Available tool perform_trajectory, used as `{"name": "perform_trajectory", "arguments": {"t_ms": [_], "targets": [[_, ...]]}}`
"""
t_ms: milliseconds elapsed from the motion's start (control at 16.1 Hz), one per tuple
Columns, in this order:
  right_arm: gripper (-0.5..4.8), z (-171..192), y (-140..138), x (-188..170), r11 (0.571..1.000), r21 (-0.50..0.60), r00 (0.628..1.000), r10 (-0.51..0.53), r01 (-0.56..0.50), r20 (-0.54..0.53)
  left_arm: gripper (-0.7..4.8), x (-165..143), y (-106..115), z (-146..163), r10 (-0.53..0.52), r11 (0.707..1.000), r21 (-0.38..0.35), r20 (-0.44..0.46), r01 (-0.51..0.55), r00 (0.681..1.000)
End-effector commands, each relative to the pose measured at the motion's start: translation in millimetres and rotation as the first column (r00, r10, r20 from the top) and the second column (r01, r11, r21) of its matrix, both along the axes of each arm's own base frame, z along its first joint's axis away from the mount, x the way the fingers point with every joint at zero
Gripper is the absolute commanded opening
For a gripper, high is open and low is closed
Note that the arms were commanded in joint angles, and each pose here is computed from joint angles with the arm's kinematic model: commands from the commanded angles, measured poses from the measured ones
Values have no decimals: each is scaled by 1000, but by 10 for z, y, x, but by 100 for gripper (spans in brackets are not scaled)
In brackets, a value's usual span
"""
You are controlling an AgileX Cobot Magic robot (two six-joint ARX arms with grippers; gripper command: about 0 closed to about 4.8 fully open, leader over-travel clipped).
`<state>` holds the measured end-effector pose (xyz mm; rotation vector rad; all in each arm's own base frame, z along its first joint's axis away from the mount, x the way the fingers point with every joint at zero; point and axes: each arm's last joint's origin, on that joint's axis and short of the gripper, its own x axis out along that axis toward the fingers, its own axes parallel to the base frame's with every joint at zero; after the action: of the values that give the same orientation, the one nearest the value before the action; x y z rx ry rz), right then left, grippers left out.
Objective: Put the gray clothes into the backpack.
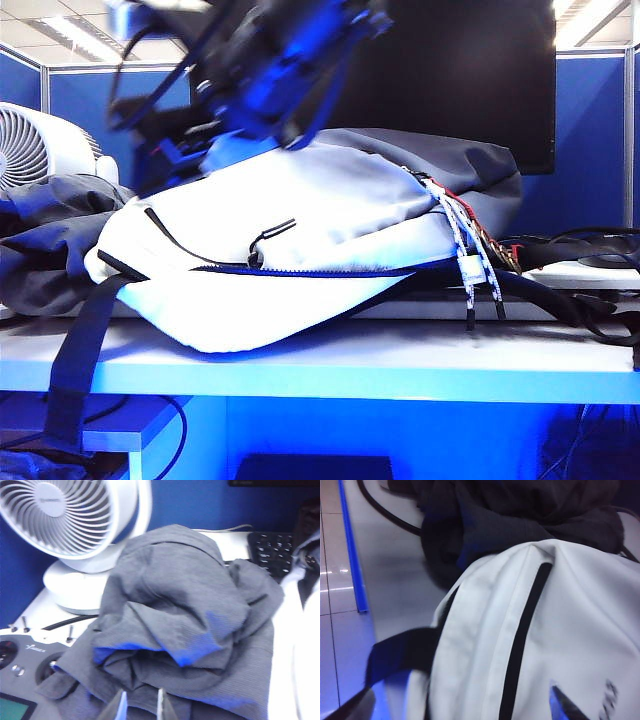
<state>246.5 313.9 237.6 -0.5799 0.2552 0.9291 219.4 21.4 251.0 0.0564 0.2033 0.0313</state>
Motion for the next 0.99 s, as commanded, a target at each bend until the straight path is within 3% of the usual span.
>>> {"name": "perform_trajectory", "arguments": {"t_ms": [62,496,867,991], "targets": [[479,-56,165,183,1000,17,999,-9,9,-36,95,0,2,17,2,1000,-1,11,-2,1000],[479,-317,402,296,1000,6,997,15,-15,-72,94,2,3,23,2,1000,-2,18,-2,1000],[476,-529,470,403,997,20,998,-69,69,-14,94,1,3,22,2,1000,-2,16,-2,1000],[357,-504,472,418,996,42,997,-83,83,7,94,1,3,21,2,1000,-1,15,-2,1000]]}}
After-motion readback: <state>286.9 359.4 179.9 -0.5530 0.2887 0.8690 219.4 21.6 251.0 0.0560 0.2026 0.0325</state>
